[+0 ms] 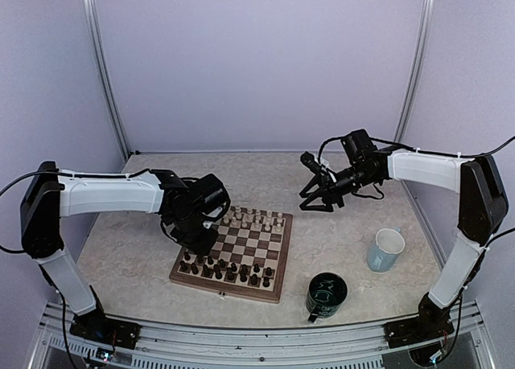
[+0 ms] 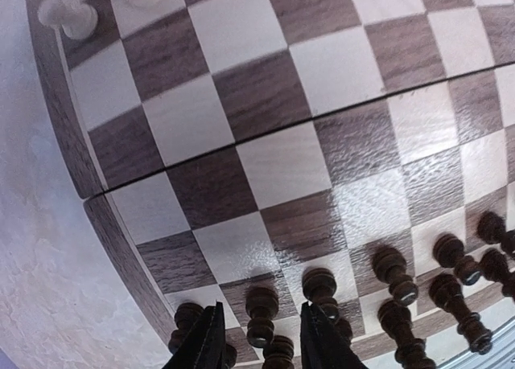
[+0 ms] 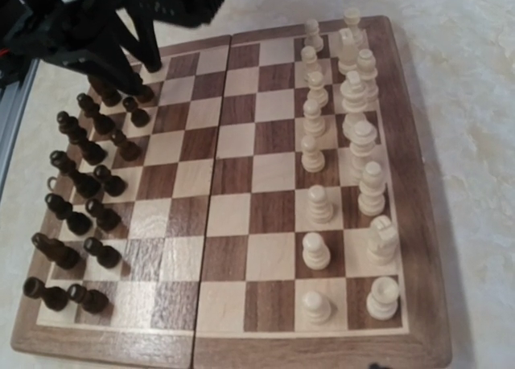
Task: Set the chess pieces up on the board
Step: Adjust the pawn at g7, then reset both arms
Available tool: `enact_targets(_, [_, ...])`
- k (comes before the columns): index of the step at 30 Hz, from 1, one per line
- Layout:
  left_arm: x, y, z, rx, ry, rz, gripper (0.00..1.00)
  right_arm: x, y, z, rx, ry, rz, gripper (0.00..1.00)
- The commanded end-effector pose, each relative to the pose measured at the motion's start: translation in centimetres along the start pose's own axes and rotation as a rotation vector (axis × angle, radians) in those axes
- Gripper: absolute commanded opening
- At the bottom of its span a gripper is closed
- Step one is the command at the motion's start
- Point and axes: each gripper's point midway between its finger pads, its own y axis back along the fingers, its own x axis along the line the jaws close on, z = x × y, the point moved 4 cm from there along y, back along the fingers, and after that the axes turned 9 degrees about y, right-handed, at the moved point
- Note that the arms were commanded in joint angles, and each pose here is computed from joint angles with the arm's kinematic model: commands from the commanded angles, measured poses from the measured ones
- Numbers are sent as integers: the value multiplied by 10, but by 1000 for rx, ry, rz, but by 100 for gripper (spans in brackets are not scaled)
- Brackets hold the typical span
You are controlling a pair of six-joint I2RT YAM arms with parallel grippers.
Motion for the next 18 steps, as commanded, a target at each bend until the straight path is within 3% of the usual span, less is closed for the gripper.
enact_targets(1, [2, 39, 26, -100, 10, 6, 35, -3, 17, 30, 6, 63, -55, 58])
enact_targets(6, [27, 94, 64, -264, 53, 83, 44, -19, 63, 68, 14, 138, -241, 59])
enact_targets(9, [52, 135, 98, -441, 102, 139, 54, -37, 103, 83, 8, 120, -430, 60])
enact_targets(10, [59, 146, 109, -499, 116, 157, 57, -46, 120, 84, -4, 63, -518, 62])
enact_targets(12, [68, 170, 127, -619, 131, 169, 63, -64, 162, 84, -50, -22, -722, 93])
enact_targets(13, [72, 181, 136, -676, 140, 167, 66, -68, 184, 81, -80, -61, -804, 98])
enact_targets(18, [88, 219, 162, -894, 176, 188, 86, -63, 246, 64, -183, -169, -1055, 99])
